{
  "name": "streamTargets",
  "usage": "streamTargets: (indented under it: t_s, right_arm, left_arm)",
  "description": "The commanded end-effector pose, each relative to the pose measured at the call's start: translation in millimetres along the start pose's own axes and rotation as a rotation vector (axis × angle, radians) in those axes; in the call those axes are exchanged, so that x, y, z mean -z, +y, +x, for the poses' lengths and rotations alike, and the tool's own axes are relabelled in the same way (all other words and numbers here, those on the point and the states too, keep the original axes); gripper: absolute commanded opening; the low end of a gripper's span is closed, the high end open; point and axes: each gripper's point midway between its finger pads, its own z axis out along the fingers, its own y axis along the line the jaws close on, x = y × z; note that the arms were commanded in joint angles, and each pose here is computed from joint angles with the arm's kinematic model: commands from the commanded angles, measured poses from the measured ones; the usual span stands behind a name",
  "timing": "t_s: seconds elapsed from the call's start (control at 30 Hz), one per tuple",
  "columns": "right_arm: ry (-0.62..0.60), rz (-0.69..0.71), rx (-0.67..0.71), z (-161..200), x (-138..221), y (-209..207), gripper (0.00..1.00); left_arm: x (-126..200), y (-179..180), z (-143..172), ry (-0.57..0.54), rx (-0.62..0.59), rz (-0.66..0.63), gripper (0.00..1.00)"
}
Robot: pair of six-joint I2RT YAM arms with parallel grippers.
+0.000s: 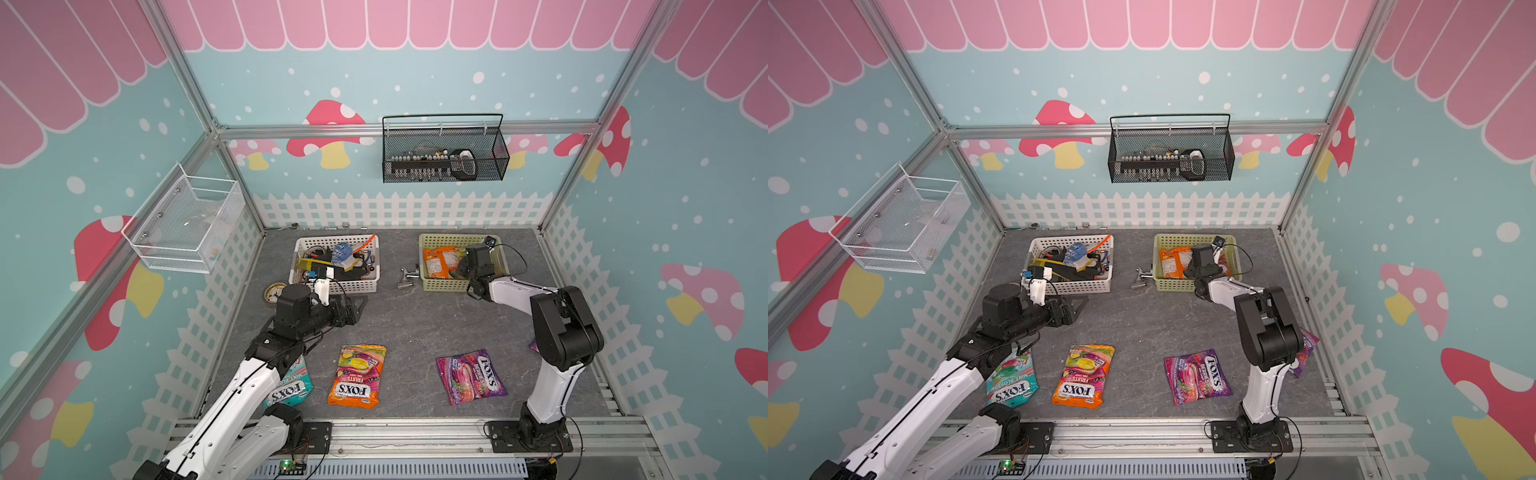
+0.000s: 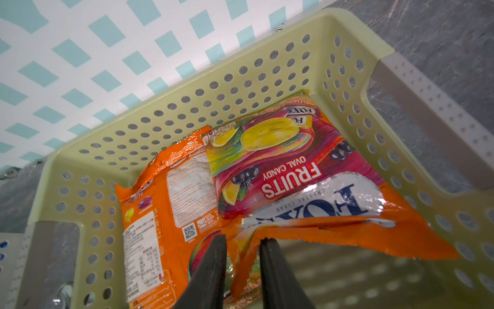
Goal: Put the candies in the basket
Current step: Place the candy in the basket.
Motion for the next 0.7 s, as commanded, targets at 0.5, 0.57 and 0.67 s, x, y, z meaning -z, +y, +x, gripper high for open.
streamTargets:
  t_s: [0.5, 0.57, 0.67]
  right_arm:
    - [0.108, -0.229, 0.076, -18.1, 68.1, 40.4, 0.59]
    - [0.145, -0.302, 0.117, -14.9, 81.7, 51.9, 0.6]
    - [0.19, -0.418, 0.188, -6.0, 105.5, 67.5, 0.6]
  left_arm:
    - [5.2, 11.7, -7.9, -0.026, 0.018, -0.038, 0.99]
    - [3.2, 10.8, -4.4, -0.014, 0.028, -0.025, 0.99]
    - [-1.4, 8.3, 5.2, 0.021, 0.06, 0.008, 0.97]
